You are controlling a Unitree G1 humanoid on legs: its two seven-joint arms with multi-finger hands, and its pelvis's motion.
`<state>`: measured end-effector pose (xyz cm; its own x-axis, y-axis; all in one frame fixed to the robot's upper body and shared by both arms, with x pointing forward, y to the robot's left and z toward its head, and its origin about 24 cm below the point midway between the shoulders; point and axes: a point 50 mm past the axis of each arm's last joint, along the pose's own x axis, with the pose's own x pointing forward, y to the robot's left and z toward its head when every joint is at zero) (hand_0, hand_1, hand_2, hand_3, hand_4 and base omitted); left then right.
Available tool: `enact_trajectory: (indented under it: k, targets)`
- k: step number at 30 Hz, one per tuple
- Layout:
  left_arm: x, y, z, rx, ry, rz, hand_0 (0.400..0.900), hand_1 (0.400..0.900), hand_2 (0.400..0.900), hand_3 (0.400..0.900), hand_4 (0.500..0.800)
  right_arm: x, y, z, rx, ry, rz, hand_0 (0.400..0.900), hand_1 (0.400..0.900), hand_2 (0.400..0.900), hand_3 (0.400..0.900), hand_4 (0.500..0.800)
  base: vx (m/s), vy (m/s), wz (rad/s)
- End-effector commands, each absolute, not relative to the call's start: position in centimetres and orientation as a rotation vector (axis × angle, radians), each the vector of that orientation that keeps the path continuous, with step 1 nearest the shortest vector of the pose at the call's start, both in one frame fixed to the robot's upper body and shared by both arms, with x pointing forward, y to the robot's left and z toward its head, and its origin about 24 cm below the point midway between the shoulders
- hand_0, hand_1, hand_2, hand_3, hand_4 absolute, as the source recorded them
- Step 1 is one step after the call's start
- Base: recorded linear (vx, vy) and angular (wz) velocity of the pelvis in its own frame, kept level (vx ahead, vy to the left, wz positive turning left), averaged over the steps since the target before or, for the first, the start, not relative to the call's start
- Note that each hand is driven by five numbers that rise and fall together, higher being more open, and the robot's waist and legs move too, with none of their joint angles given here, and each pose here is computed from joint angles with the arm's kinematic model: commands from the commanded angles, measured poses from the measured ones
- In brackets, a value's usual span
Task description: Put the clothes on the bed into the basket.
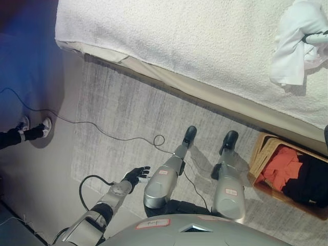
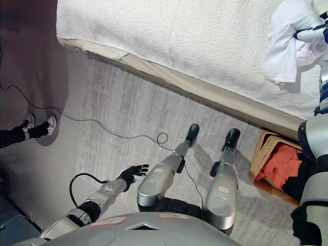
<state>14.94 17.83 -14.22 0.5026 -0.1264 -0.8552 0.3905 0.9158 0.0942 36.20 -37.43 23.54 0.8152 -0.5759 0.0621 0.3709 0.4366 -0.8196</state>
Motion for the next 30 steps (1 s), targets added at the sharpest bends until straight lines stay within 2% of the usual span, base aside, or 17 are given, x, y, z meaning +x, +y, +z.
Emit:
enact_trajectory:
  k: [1,8,13,18,30]
  targets:
    - [12.4,19.6,-15.1,0.389,1.089,-0.332,0.900,0.900,0.900,0.900,0.800,36.6,-36.8,26.7,-1.030,0.163,-0.609,0.400,0.400,0.400,0.400,0.500,0.005,0.018,-0.08]
    - [13.2,20.3,-15.1,0.387,1.108,-0.269,0.900,0.900,0.900,0.900,0.800,37.2,-35.8,26.1,-1.019,0.166,-0.569,0.400,0.400,0.400,0.400,0.500,0.007,0.026,-0.26]
    - [14.1,22.0,-14.8,0.358,1.125,-0.147,0.900,0.900,0.900,0.900,0.800,37.7,-35.0,23.6,-1.002,0.204,-0.506,0.400,0.400,0.400,0.400,0.500,0.051,0.015,-0.63]
    - [13.9,23.9,-14.6,0.344,1.165,-0.055,0.900,0.900,0.900,0.900,0.800,36.8,-36.1,20.3,-0.988,0.317,-0.470,0.400,0.400,0.400,0.400,0.500,0.068,0.001,-0.50]
    - [11.7,27.6,-14.4,0.299,1.246,0.109,0.900,0.900,0.900,0.900,0.800,33.9,-39.7,18.2,-0.947,0.458,-0.511,0.400,0.400,0.400,0.400,0.500,0.059,0.039,-0.57]
